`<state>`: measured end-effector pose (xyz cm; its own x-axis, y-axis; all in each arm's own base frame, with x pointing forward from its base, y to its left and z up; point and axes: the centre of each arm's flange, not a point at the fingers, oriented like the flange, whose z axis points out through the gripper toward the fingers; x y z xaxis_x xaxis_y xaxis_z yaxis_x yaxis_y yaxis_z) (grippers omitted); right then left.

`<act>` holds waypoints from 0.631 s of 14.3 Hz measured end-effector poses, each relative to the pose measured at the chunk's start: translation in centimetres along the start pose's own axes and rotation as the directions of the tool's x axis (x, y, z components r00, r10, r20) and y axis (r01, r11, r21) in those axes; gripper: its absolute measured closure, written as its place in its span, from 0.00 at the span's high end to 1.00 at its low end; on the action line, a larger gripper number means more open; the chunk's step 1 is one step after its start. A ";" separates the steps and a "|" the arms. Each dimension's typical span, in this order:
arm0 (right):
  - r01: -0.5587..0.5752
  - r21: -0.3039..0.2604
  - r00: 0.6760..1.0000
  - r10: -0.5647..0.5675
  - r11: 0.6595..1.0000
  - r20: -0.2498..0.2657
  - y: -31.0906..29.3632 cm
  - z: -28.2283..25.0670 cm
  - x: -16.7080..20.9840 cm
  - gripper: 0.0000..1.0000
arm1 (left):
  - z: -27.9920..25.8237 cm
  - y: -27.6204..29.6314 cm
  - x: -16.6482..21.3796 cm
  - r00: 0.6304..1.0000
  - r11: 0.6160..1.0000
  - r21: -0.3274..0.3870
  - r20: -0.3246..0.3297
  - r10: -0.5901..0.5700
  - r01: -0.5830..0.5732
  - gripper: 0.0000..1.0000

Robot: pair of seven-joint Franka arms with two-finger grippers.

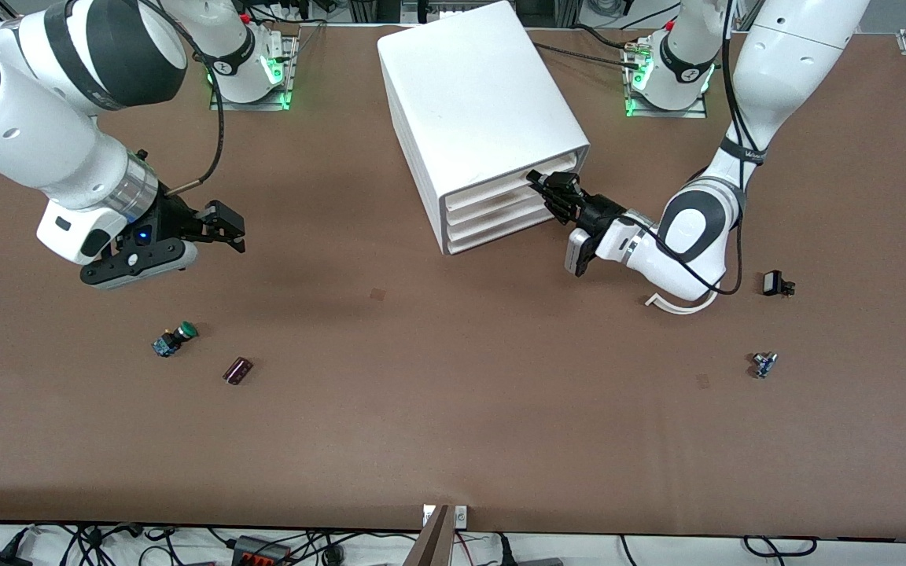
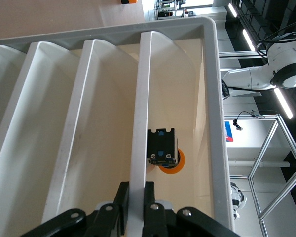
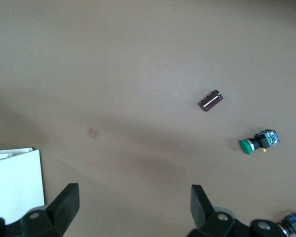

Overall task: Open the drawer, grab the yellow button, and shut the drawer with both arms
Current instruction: 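Pull the lowest drawer open with the left gripper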

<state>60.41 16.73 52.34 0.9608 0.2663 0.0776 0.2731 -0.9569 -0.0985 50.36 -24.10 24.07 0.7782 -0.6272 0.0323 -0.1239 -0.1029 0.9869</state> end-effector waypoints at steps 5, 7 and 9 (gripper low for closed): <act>0.049 0.007 0.999 -0.049 0.999 0.010 -3.1 1.3 1.1 1.00 | -0.6 -0.1 0.0 1.000 1.000 0.006 -0.010 0.012 -0.012 0.15; 0.067 0.008 0.998 -0.067 0.998 0.009 -4.3 1.7 1.6 1.00 | -2.1 0.0 0.3 0.999 0.999 0.031 -0.024 0.021 -0.020 0.15; 0.082 0.010 0.997 -0.082 0.997 0.003 -5.2 2.1 2.5 1.00 | -4.5 -0.3 1.0 0.998 0.997 0.063 -0.047 0.037 -0.034 0.15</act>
<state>61.46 22.62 51.00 0.9354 0.3439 0.0826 0.3512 -0.9308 -0.1016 53.96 -21.26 24.55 0.8015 -0.5932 0.0761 -0.1885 -0.1299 0.9734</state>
